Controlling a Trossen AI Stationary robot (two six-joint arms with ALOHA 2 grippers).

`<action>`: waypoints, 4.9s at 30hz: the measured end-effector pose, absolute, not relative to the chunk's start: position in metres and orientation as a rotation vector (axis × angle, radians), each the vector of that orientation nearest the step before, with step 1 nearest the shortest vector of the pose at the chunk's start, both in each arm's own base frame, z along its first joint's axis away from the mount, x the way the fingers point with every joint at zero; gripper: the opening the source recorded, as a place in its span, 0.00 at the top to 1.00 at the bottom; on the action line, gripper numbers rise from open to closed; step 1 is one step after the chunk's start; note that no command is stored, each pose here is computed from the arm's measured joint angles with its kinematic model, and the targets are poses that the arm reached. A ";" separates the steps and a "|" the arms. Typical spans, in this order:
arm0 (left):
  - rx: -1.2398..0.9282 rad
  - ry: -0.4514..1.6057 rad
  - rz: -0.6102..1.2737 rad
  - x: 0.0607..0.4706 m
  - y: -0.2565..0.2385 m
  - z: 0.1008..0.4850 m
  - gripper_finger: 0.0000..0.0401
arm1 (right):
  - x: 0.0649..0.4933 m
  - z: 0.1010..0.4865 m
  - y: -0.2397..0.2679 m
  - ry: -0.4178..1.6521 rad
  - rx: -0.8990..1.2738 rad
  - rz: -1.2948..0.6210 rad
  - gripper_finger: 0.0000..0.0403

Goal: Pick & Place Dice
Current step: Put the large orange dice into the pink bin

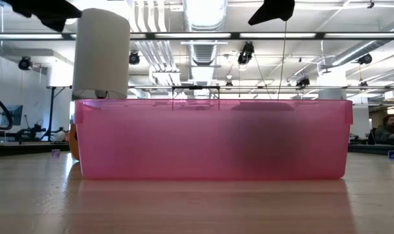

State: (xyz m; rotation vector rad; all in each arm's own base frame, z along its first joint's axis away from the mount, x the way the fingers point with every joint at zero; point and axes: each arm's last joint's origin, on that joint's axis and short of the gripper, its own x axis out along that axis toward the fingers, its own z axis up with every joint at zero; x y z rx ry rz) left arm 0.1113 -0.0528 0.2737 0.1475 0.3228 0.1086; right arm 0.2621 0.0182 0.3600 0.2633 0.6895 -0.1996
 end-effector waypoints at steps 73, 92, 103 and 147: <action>-0.477 0.833 0.248 0.200 -0.034 0.276 0.44 | 0.257 0.364 0.018 0.685 0.186 -0.166 0.01; -0.619 0.757 0.279 0.205 -0.031 0.280 0.21 | 0.257 0.364 0.018 0.685 0.186 -0.168 0.01; -0.818 0.804 0.286 0.205 -0.029 0.278 0.18 | 0.257 0.364 0.018 0.686 0.186 -0.168 0.01; -0.887 1.161 0.676 0.246 0.000 0.280 0.26 | 0.257 0.364 0.018 0.685 0.186 -0.167 0.01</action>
